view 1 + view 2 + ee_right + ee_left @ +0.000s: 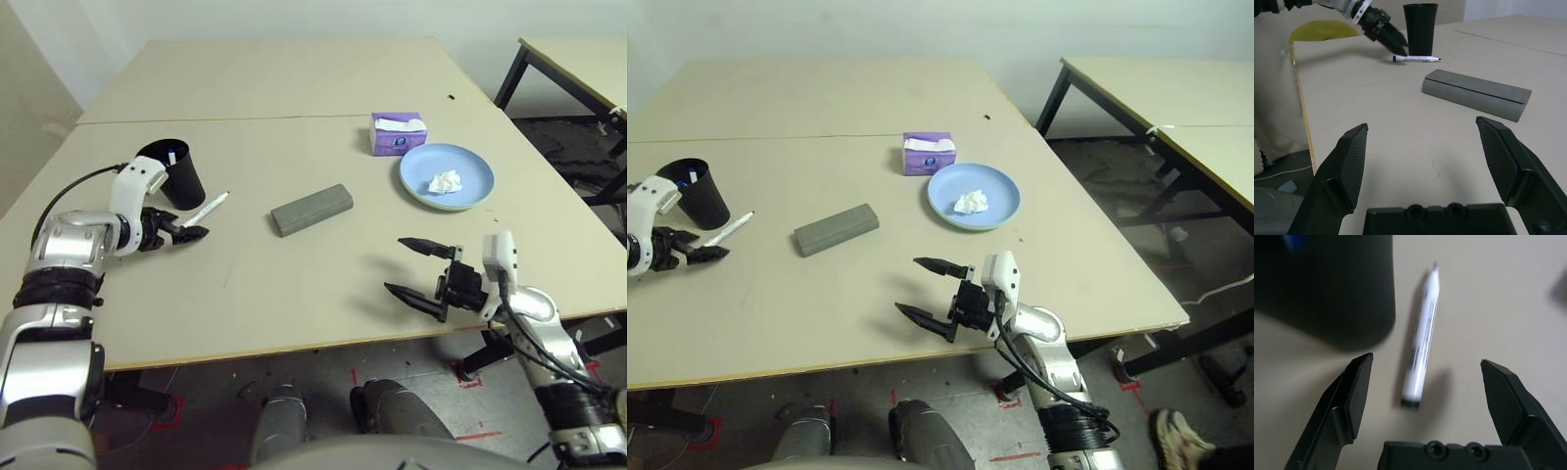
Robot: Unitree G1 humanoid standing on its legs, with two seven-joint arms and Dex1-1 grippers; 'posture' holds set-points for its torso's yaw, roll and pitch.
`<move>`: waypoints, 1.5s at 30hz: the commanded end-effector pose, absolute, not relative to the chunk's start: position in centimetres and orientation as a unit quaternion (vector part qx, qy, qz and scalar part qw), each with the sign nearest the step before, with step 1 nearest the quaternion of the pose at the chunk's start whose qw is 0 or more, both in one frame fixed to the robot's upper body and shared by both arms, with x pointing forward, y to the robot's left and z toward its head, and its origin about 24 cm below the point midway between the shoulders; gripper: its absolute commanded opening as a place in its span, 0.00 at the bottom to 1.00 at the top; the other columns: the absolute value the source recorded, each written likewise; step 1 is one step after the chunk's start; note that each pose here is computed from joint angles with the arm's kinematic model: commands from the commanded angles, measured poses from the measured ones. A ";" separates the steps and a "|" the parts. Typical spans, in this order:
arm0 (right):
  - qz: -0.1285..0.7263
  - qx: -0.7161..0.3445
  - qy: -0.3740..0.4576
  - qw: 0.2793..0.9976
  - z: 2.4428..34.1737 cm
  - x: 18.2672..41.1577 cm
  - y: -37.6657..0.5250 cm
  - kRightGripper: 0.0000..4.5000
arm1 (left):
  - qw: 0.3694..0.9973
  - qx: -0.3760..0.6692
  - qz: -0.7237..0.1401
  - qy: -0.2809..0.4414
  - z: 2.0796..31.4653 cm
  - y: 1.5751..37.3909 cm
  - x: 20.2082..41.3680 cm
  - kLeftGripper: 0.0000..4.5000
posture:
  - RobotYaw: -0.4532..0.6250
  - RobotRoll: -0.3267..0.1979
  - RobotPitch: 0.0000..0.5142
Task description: Organize and tidy the items on the table.
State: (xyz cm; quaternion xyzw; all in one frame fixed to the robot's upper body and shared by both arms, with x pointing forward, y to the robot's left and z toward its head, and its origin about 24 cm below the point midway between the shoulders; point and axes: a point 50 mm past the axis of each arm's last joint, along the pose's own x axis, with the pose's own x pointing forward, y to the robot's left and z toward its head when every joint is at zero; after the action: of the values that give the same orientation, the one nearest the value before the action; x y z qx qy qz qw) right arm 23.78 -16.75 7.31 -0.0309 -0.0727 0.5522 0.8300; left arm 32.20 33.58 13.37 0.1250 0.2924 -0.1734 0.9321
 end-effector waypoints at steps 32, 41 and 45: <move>0.546 -0.038 -0.075 0.834 7.5 23.5 -16.8 1.00 | 0.922 0.112 -0.153 0.338 11.3 33.3 32.1 0.99 | 0.28 0.62 0.15; 0.545 -0.038 -0.075 0.834 7.5 23.2 -16.7 1.00 | 0.920 0.108 -0.160 0.340 10.3 32.8 32.4 0.99 | 0.27 0.62 0.13; 0.545 -0.037 -0.074 0.834 7.3 23.1 -16.7 1.00 | 0.922 0.111 -0.166 0.330 10.2 32.4 32.9 0.99 | 0.27 0.62 0.13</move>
State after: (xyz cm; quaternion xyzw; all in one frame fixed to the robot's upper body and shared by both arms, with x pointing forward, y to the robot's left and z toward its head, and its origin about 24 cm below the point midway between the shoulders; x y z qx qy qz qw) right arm 23.31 -16.72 7.49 -0.0332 -0.0772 0.5427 0.8357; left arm 32.65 32.86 10.79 0.1090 0.3248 -0.1587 0.9260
